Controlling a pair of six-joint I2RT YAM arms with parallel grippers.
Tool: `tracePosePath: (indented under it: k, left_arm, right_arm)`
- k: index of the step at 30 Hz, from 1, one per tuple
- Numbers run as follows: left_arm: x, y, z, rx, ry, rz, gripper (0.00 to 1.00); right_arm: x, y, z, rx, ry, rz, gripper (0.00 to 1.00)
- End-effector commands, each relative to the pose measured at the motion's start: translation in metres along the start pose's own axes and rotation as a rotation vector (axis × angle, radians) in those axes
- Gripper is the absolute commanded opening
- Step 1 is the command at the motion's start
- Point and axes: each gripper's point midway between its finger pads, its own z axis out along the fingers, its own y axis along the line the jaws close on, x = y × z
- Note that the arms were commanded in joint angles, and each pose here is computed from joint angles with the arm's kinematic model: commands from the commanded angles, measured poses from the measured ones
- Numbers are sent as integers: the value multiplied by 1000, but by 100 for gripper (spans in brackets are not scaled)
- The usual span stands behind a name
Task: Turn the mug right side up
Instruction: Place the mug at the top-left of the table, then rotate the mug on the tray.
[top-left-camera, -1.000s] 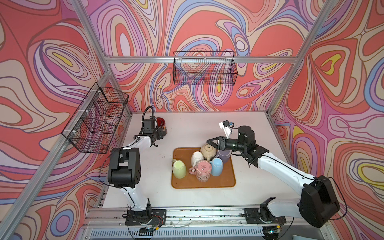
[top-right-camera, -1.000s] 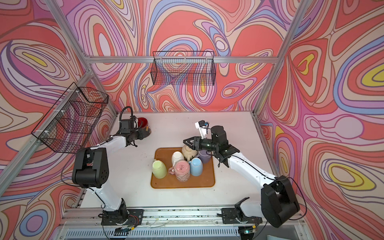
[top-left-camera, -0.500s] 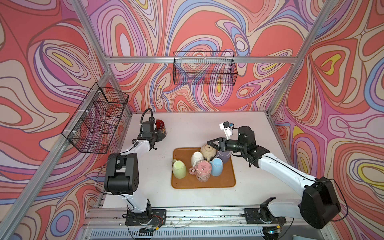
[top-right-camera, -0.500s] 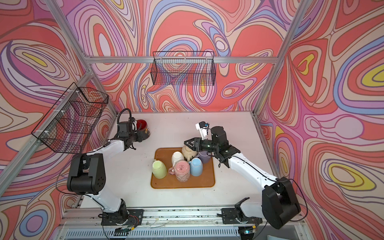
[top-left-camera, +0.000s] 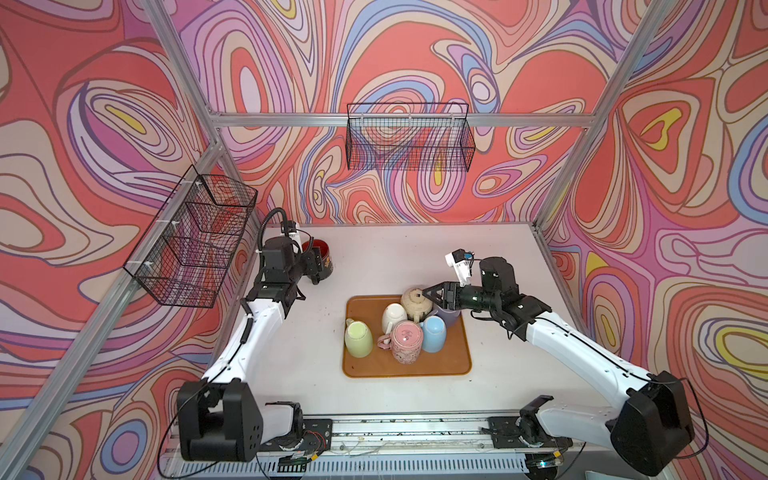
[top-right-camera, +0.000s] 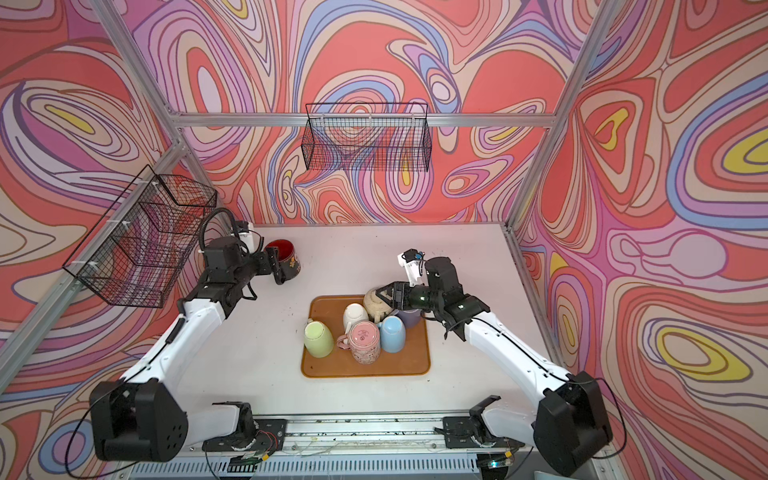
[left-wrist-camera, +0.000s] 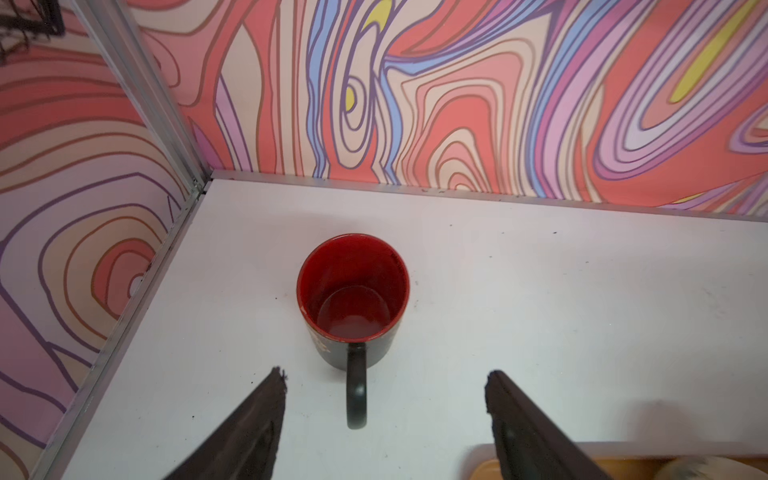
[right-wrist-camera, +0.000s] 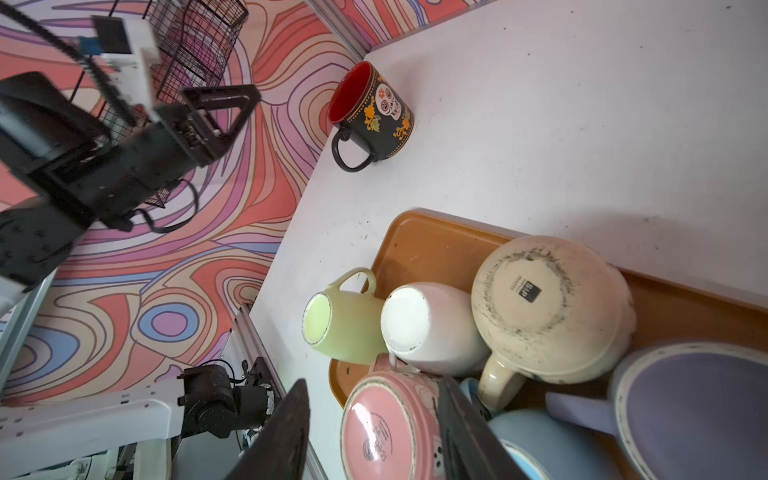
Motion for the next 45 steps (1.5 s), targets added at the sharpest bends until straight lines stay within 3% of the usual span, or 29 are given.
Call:
tracePosePath:
  k: [1,8,13,19,27,36,45]
  left_arm:
    - [13,-40,-27,112,90,25,80]
    - [72,-97,-54,206,320,128,69]
    - [101,-122,-62,200,404,185,65]
    - [113,-145,-68,223,424,218,68]
    - [149,-167,-69,262,525,243,43]
    - [185,-175,-70,282,598,253,37]
    - [205,-185,-62,292,633,253,27]
  right_arm:
    - [4,0,-11,48,16,-18,51]
    - [29,-2,-28,112,63,-29,51]
    - [45,-27,-39,277,105,-15,51]
    - [54,-63,-48,482,124,-2,50]
    - [88,-49,-24,491,208,-63,44]
    - [121,-21,-24,420,252,-79,42]
    - [150,1,0,361,281,-78,30]
